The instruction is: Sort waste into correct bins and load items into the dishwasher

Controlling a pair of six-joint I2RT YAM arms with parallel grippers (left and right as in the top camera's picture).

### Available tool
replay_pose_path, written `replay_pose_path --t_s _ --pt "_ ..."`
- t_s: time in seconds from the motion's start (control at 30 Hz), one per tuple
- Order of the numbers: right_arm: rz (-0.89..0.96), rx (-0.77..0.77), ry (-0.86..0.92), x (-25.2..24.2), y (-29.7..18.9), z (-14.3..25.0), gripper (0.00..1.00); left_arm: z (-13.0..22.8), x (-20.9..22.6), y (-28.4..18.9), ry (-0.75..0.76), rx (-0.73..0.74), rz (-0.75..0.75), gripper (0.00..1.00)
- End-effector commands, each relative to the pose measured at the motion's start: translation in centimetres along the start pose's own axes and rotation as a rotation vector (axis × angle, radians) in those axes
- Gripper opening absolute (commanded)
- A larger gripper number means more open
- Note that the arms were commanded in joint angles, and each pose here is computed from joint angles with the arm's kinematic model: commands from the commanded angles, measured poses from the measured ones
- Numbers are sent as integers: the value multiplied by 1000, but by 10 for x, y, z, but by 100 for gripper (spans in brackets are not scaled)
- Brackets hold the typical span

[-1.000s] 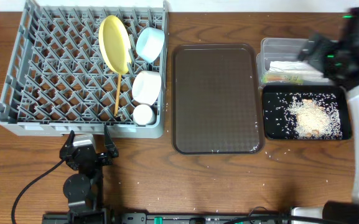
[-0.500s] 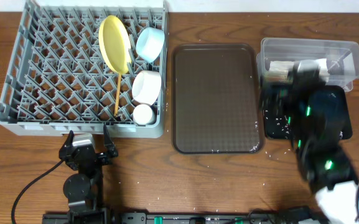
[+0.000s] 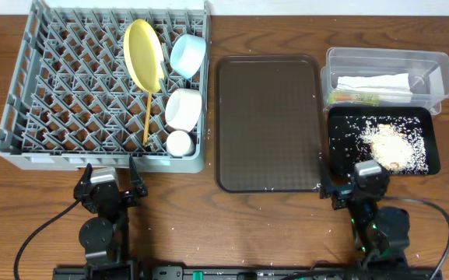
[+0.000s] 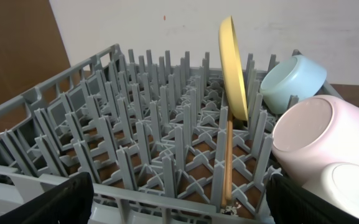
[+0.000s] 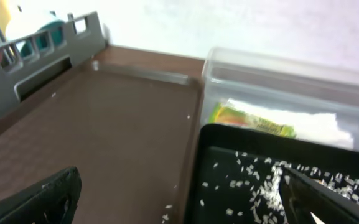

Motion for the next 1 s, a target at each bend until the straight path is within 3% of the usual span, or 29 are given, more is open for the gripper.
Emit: replay_pose_path --t_s 0.0,0.37,0.97 --pt "-54 3 -25 0 -4 8 99 14 0 2 7 42 -8 90" --pt "-53 -131 -37 -1 -15 -9 99 14 0 2 7 42 -8 90" --pt "-53 -127 -37 -1 -15 -9 99 14 0 2 7 42 -8 90"
Point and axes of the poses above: each gripper's point midway between its finger pads, its own y axis out along the fingers, its own x axis along the line the jaws close on, z = x × y, the point moved 9 cm from there along -y, back along the fingers, and after that the axes turned 7 degrees about y, right-handed, at the moved point
